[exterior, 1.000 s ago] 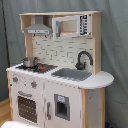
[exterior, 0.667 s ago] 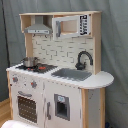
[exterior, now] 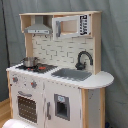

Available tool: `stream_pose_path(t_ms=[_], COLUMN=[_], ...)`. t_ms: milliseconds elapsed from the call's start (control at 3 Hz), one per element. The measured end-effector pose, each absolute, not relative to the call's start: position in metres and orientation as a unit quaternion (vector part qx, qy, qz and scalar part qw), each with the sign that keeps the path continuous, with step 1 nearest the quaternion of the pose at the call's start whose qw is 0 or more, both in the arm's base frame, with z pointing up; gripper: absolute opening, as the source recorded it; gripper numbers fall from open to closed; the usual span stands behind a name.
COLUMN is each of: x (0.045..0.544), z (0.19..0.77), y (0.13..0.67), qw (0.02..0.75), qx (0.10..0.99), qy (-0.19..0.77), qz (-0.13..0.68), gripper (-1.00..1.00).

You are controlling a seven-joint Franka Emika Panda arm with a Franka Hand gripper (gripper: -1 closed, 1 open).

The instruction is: Play with the kitchen

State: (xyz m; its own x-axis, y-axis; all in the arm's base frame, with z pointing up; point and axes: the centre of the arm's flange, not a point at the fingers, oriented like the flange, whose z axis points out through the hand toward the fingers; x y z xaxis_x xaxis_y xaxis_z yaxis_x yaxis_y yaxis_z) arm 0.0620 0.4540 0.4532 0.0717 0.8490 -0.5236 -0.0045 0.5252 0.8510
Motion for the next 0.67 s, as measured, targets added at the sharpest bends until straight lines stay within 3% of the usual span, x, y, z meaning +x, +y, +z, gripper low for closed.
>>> stream_pose_path(t_ms=[667], x=[0.069], z=[0.512], y=[0.479], qw=[0.652], qx=[0.38], qy=[0.543], qz=[0.367], gripper=[1.0])
